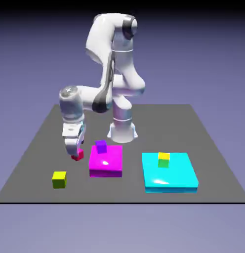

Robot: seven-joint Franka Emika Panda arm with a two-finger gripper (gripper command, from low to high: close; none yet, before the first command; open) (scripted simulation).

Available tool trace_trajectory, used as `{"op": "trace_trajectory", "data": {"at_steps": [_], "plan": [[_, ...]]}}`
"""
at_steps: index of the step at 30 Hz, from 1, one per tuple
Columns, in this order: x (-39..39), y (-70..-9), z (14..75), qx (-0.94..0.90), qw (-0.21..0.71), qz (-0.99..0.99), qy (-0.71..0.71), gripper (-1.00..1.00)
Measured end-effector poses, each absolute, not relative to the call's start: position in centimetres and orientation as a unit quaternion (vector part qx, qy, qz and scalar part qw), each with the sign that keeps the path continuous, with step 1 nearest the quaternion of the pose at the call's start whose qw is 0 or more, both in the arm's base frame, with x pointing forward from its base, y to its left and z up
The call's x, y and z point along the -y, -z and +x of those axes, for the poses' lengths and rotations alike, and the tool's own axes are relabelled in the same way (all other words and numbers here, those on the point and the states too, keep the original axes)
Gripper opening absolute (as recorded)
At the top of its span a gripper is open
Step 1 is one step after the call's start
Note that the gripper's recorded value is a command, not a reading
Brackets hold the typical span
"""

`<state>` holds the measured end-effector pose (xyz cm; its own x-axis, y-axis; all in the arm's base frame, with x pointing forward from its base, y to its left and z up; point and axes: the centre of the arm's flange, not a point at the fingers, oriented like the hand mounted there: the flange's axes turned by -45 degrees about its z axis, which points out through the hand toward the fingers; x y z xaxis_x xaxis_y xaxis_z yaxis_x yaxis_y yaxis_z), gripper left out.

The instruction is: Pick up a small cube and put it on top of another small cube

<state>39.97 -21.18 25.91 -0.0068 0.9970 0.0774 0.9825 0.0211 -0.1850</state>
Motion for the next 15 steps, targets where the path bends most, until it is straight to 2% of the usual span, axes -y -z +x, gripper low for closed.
{"op": "trace_trajectory", "data": {"at_steps": [15], "plan": [[27.0, -19.5, 35.4, 0.833, 0.26, -0.488, 0.001, 0.0]]}}
